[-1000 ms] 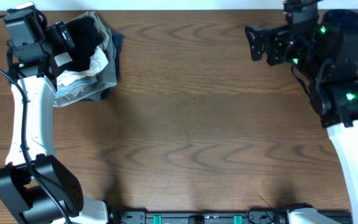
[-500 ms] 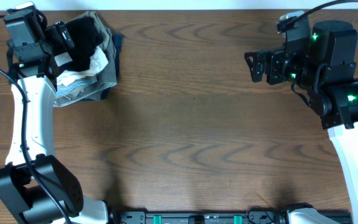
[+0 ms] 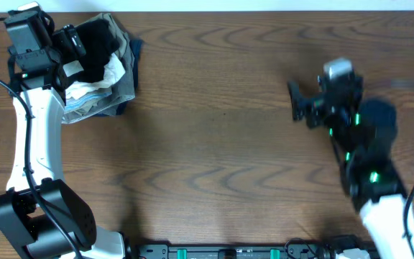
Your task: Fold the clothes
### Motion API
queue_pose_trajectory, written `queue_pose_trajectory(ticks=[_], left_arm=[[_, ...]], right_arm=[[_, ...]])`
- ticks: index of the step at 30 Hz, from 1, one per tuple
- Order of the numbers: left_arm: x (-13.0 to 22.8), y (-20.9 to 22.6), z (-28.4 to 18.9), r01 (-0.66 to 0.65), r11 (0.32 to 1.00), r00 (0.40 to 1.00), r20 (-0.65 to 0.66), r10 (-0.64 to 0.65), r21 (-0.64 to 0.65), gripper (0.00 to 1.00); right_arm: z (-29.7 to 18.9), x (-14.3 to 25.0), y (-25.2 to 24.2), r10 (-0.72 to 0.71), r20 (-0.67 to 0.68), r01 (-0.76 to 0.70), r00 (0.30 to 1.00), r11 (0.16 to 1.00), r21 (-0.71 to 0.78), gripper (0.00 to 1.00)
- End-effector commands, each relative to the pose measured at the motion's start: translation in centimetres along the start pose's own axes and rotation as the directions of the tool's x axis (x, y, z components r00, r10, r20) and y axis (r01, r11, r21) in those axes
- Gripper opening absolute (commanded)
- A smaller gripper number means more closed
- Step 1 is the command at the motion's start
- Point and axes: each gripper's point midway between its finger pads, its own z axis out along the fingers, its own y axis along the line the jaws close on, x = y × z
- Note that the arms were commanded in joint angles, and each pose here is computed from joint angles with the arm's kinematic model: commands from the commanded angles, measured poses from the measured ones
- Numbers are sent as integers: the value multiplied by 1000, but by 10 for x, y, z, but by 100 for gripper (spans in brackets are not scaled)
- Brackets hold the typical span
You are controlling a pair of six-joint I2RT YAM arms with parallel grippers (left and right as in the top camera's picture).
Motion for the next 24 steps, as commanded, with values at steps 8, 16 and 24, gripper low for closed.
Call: queue_pose_trajectory(ticks=[8, 16, 24], left_arm=[[2, 4, 2, 13, 1000, 1000, -6, -13, -7, 98], [2, 4, 2, 12, 1000, 1000, -6, -12, -7, 98], [2, 4, 2, 13, 1000, 1000, -6, -13, -7, 98]], right_arm=[[-53, 82, 15, -35, 134, 30, 990, 999, 39, 99], [-74, 109, 21, -53, 225, 41, 973, 998, 57, 99], [-81, 119, 14, -45, 192, 29, 980, 996, 85, 99]])
